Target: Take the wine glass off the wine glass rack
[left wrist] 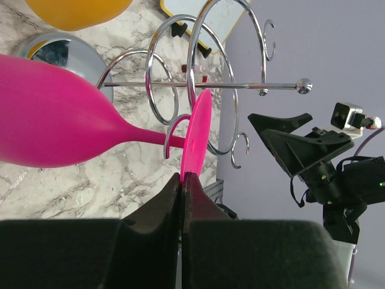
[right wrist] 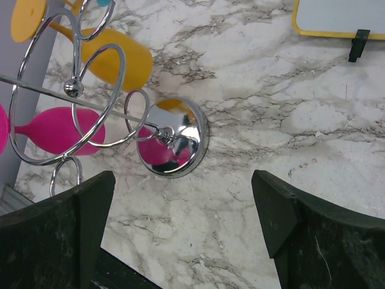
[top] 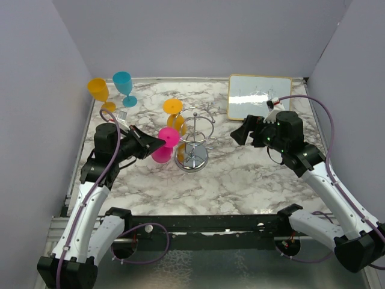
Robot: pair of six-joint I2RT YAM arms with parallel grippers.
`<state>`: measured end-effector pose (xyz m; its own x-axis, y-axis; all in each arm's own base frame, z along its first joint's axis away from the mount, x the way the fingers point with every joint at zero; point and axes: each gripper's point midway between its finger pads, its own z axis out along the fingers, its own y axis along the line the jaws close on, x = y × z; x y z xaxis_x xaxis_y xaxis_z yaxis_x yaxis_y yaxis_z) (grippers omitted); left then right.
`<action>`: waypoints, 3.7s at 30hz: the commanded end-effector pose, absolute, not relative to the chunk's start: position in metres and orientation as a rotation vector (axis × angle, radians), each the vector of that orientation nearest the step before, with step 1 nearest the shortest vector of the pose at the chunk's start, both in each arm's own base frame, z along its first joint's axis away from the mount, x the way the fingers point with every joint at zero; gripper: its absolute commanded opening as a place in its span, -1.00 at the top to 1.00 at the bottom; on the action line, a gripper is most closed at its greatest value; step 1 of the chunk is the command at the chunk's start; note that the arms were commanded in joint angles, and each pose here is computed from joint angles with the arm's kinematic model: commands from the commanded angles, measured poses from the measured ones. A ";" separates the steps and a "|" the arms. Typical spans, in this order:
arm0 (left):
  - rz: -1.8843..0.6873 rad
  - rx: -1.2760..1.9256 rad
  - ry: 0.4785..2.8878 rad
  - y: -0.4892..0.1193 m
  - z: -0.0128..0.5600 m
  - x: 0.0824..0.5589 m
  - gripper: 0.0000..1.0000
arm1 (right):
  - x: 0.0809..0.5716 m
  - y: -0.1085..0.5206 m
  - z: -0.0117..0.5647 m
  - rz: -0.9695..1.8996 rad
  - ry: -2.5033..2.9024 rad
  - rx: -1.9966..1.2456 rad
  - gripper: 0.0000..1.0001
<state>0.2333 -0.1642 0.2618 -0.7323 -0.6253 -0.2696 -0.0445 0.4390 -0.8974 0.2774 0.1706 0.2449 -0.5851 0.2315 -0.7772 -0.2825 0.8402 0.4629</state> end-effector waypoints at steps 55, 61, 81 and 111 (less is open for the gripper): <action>-1.057 0.681 1.110 -0.198 0.536 0.225 1.00 | 0.165 0.236 0.463 1.161 1.138 -0.928 -0.87; -1.133 0.837 1.045 -0.231 0.529 0.200 1.00 | 0.164 0.250 0.484 1.299 1.043 -0.998 -0.64; -1.268 0.924 1.075 -0.286 0.483 0.177 1.00 | 0.181 0.264 0.483 1.456 1.038 -0.867 0.09; -1.221 0.817 1.438 -0.277 0.429 0.184 -0.86 | 0.147 0.217 0.365 0.314 0.458 -1.508 0.96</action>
<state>0.1800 -0.2814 0.4402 -0.1606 -0.1454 -0.9763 0.9611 0.2021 -0.1882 0.1663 0.2205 0.4224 0.6369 0.0326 -0.7702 -0.7477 0.2696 -0.6069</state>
